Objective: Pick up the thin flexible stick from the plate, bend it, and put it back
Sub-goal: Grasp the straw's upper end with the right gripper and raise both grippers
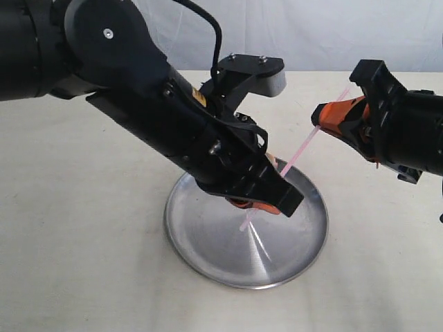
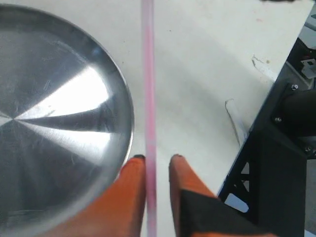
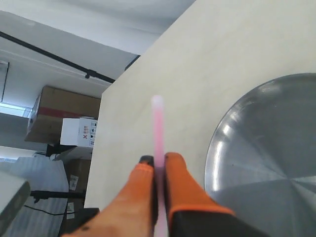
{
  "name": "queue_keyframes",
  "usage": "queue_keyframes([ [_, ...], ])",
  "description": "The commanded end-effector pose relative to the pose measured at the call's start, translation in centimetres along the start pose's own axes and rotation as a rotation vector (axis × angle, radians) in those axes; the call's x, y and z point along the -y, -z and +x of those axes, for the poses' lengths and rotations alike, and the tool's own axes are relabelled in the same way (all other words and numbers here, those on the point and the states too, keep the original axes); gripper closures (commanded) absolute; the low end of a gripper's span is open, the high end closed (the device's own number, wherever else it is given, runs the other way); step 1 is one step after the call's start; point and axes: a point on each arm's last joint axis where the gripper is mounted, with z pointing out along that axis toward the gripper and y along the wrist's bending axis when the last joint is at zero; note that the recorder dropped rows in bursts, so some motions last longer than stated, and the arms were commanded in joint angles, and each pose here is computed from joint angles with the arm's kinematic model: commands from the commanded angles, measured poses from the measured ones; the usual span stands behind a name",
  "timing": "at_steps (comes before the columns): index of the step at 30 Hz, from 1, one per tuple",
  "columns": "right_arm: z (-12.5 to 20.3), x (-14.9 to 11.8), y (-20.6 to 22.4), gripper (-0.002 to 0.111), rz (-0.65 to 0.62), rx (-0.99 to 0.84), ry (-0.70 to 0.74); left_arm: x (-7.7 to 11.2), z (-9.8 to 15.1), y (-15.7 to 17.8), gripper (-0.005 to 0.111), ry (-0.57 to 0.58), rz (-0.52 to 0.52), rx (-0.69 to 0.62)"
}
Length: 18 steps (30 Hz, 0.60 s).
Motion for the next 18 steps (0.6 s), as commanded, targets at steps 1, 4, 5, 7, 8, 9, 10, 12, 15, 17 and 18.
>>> queue_keyframes([
  [1,-0.14,-0.05,-0.08,0.108,0.001,0.006,0.006,-0.10,0.30,0.18,0.072,0.005,-0.028,-0.026],
  [4,-0.14,-0.05,-0.08,0.108,0.001,0.006,0.006,-0.24,0.26,0.13,0.069,0.006,-0.041,-0.023],
  [5,-0.14,-0.05,-0.08,0.108,0.001,0.006,0.006,-0.25,0.24,0.13,0.069,0.006,-0.042,-0.021],
  [7,-0.14,-0.05,-0.08,0.108,0.001,0.006,0.006,-0.24,0.26,0.13,0.072,0.006,-0.041,-0.023],
  [8,-0.14,-0.05,-0.08,0.108,0.001,0.006,0.006,-0.30,0.32,0.13,0.075,0.008,-0.048,-0.029],
  [9,-0.14,-0.05,-0.08,0.108,0.001,0.006,0.006,-0.40,0.38,0.14,0.079,0.006,-0.058,-0.036],
  [10,-0.14,-0.05,-0.08,0.108,0.001,0.006,0.006,-0.49,0.43,0.14,0.083,0.006,-0.068,-0.041],
  [12,-0.14,-0.05,-0.08,0.108,0.001,0.006,0.006,-0.74,0.50,0.17,0.096,0.007,-0.095,-0.050],
  [15,-0.14,-0.05,-0.08,0.108,0.001,0.006,0.006,-0.84,0.53,0.18,0.107,0.002,-0.107,-0.052],
  [17,-0.14,-0.05,-0.08,0.108,0.001,0.006,0.006,-0.84,0.51,0.18,0.107,0.001,-0.107,-0.050],
  [18,-0.16,-0.03,-0.08,0.108,0.003,0.008,0.006,-0.85,0.49,0.18,0.107,0.001,-0.108,-0.048],
])
